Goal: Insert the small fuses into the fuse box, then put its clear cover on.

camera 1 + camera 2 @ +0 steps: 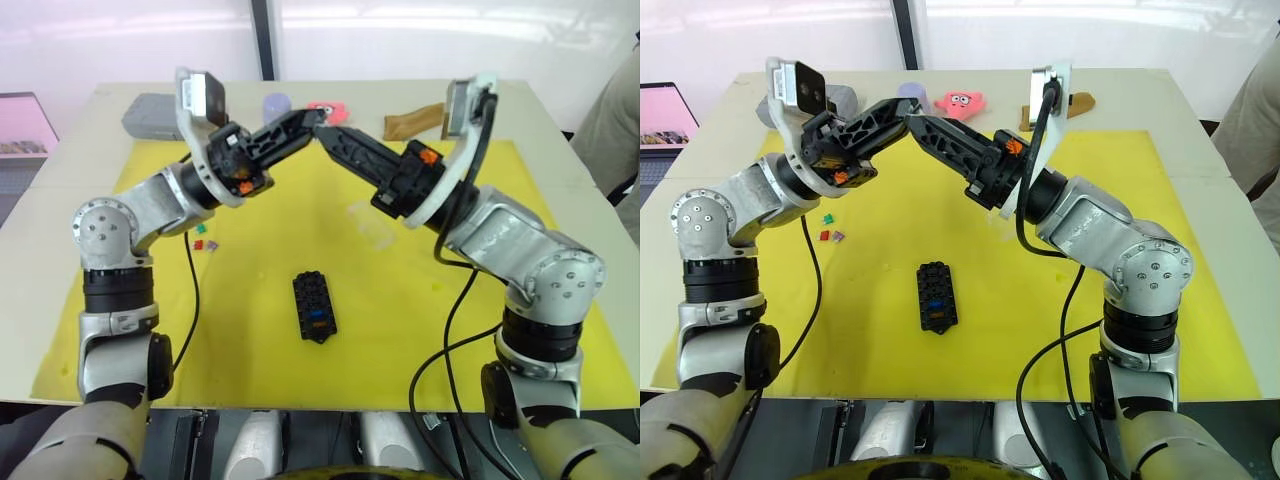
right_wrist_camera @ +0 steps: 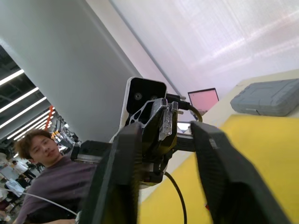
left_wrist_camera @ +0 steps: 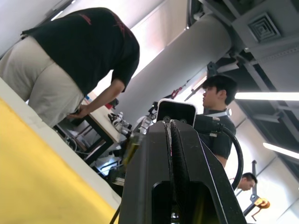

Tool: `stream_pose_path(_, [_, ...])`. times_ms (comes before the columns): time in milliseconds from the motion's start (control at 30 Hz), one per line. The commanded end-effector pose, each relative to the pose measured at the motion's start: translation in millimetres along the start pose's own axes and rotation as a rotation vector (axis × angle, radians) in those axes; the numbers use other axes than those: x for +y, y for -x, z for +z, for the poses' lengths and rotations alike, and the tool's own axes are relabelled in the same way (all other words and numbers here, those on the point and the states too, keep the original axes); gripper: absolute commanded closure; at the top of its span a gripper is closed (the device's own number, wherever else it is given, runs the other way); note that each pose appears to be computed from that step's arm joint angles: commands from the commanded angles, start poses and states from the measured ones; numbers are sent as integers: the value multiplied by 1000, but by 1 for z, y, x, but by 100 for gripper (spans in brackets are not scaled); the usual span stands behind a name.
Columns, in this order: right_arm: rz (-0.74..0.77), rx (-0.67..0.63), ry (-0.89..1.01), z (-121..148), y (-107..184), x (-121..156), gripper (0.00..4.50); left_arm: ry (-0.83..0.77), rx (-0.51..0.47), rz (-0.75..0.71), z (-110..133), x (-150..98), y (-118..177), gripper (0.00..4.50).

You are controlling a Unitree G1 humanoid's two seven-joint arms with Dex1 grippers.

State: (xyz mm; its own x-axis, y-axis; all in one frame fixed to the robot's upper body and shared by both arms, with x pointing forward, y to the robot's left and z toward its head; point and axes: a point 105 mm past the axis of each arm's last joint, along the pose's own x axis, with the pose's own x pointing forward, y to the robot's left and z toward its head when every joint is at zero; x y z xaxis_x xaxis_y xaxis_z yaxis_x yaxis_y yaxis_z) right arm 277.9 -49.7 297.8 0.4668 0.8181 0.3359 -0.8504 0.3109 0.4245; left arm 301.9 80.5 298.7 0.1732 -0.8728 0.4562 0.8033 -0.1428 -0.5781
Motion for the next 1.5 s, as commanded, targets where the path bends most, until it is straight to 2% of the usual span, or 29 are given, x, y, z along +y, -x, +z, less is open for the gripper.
stream_pose_path(33, [46, -33, 0, 9, 0, 11, 443, -39, -8, -35, 6, -11, -2, 450])
stream_pose_path(233, [60, -27, -2, 8, 0, 15, 443, -40, -4, -31, 5, -11, -2, 450])
stream_pose_path(333, [71, -17, -6, 8, 1, 18, 450, -43, 21, -15, 5, -10, 7, 349])
stream_pose_path(433, [74, 12, 8, 6, 5, 18, 450, -110, 79, 56, 6, -8, 23, 201])
stream_pose_path(567, [73, 66, 31, 4, 11, 15, 450, -255, 230, 153, -2, -6, 44, 5])
stream_pose_path(667, [83, 252, 156, -11, 24, 11, 450, -389, 456, 200, -21, -10, 74, 5])
stream_pose_path(800, [139, 508, 342, -39, 41, 9, 450, -491, 707, 164, -54, -13, 96, 5])
stream_pose_path(900, [185, 633, 456, -55, 50, 5, 450, -574, 812, 129, -72, -12, 103, 5])
stream_pose_path(1067, [256, 767, 607, -81, 60, -5, 450, -782, 936, 117, -91, 6, 117, 5])
stream_pose_path(1200, [325, 876, 831, -108, 65, -23, 450, -927, 911, 178, -99, 30, 110, 5])
stream_pose_path(1233, [328, 875, 836, -110, 64, -25, 450, -962, 930, 164, -102, 32, 111, 5])
stream_pose_path(1300, [341, 871, 849, -112, 62, -28, 450, -980, 964, 148, -107, 34, 113, 5])
stream_pose_path(1500, [369, 887, 879, -120, 60, -34, 450, -984, 967, 148, -111, 39, 111, 5])
